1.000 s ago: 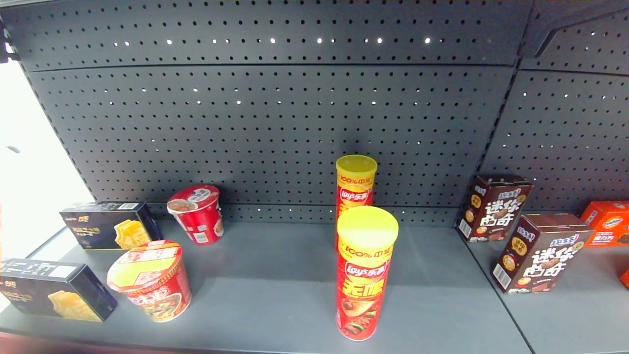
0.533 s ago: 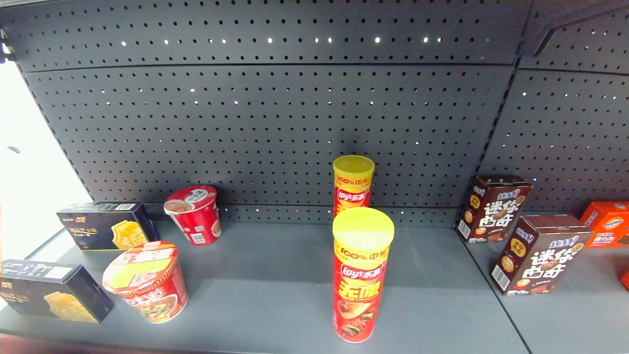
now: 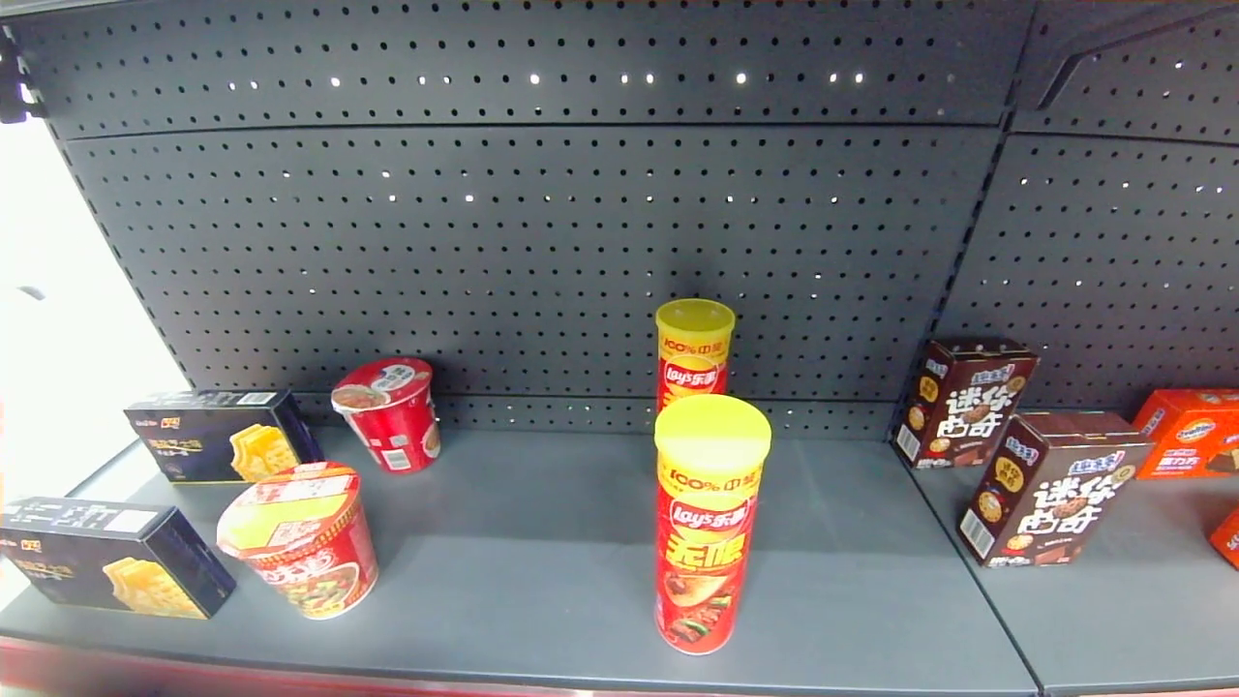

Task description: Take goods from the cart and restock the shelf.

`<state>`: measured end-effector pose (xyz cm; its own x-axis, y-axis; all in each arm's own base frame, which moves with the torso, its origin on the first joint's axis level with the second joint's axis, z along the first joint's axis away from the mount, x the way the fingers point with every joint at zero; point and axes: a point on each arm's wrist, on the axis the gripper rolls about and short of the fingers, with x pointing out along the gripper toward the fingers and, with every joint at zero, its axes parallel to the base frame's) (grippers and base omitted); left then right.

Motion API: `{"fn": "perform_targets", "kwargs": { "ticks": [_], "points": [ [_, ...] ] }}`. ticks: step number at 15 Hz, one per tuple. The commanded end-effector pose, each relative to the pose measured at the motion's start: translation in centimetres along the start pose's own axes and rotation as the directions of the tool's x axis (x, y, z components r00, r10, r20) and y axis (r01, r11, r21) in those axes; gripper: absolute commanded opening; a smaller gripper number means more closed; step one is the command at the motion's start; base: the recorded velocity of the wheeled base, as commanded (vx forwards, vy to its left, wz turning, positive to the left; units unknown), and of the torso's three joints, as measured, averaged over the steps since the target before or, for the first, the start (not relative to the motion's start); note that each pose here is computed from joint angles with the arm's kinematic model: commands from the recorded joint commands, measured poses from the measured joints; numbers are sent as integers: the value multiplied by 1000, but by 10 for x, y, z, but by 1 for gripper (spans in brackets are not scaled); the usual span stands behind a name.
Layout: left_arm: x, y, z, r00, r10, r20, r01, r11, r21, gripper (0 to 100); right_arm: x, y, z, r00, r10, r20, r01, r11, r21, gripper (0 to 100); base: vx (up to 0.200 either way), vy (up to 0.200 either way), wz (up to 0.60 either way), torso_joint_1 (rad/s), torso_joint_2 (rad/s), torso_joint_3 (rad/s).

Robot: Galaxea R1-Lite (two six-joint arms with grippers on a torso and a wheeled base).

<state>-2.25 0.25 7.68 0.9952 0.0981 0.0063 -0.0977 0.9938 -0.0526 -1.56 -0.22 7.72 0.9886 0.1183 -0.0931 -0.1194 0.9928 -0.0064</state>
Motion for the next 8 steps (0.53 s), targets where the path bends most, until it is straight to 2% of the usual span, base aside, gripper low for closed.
{"fn": "perform_targets", "kwargs": {
  "ticks": [1, 8],
  "points": [
    [0, 0, 0, 1000, 0, 1, 0, 1000, 0, 100, 0, 0, 0, 1000, 1, -3, -1, 1000, 0, 100, 0, 0, 0, 0, 0, 0],
    [0, 0, 0, 1000, 0, 0, 0, 1000, 0, 100, 0, 0, 0, 1000, 1, -2, -1, 1000, -2, 100, 0, 0, 0, 0, 0, 0]
  ]
}}
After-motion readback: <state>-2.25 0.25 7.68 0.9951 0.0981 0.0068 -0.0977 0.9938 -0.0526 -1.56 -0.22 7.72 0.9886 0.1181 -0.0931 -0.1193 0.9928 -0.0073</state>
